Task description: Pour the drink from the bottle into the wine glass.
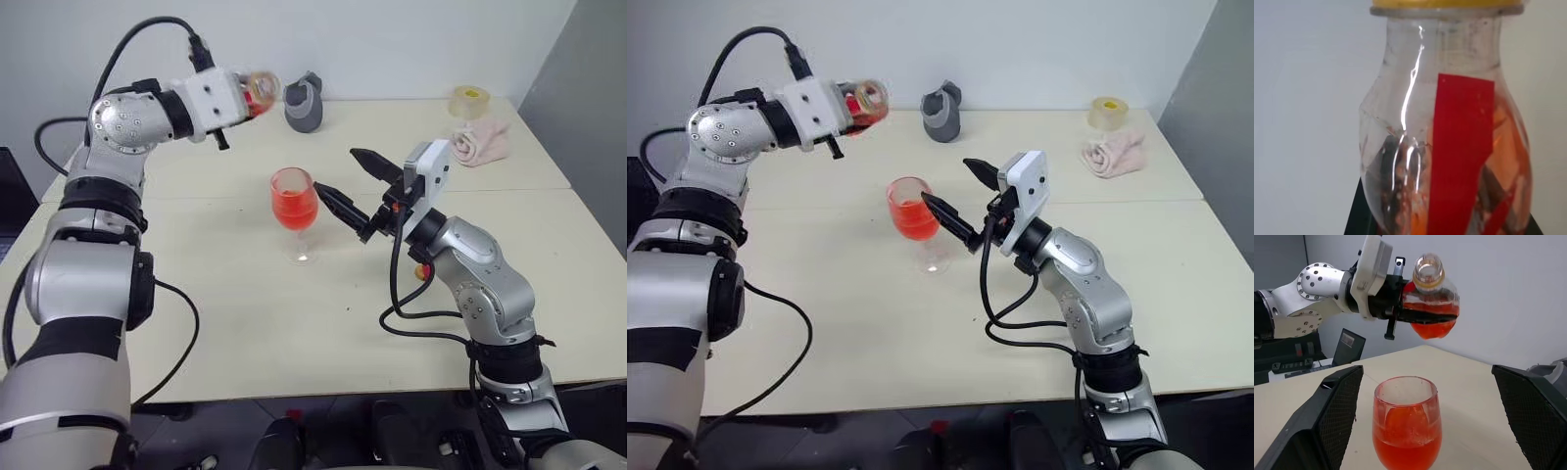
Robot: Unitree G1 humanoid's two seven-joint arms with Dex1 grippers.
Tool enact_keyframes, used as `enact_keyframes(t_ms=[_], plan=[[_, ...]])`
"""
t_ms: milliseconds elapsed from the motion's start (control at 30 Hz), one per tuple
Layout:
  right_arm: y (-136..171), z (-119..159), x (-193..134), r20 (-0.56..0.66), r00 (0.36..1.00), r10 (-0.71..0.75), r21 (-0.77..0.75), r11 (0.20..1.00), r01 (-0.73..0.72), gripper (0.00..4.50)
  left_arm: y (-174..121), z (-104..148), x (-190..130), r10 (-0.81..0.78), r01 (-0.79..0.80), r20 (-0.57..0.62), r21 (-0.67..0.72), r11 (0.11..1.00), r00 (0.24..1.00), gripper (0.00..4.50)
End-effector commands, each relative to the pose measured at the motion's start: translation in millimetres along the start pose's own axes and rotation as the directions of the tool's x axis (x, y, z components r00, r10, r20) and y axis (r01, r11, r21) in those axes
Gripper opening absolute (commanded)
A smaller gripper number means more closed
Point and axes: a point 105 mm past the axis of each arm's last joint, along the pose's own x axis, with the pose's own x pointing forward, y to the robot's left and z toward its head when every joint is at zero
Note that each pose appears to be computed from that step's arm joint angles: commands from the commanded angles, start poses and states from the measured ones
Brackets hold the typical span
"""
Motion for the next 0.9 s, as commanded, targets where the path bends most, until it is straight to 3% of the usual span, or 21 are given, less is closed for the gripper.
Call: enact_keyframes(t_ms=[33,200,300,533,667,833,900], plan=[[6,10,-4,0.024,0.999,0.046,-0.018,0.999,-0.045,4.5,24,-10,-18,0.192,-0.191,-0.011,-0.186,0.964,0.981,1.0],[27,-12,-31,-0.098,0.977,0.19,-0.047,0.98,-0.195,4.5,5,-44,-48,0.373,-0.402,-0.153,-0.4,0.824,0.915,1.0],[39,-28,-49,-0.163,0.95,0.265,-0.05,0.96,-0.276,4.5,-16,-65,-69,0.458,-0.537,-0.282,-0.491,0.686,0.843,1.0],[52,-56,-80,-0.237,0.896,0.375,-0.025,0.92,-0.391,4.5,-79,-101,-99,0.459,-0.646,-0.456,-0.574,0.503,0.762,1.0],[51,-62,-82,-0.25,0.892,0.378,-0.031,0.917,-0.397,4.5,-100,-113,-104,0.444,-0.669,-0.502,-0.596,0.444,0.742,1.0],[48,-62,-77,-0.241,0.901,0.36,-0.037,0.925,-0.379,4.5,-119,-119,-104,0.434,-0.668,-0.51,-0.603,0.435,0.743,1.0],[47,-61,-75,-0.236,0.906,0.35,-0.038,0.929,-0.369,4.5,-120,-121,-105,0.441,-0.678,-0.518,-0.601,0.422,0.733,1.72]])
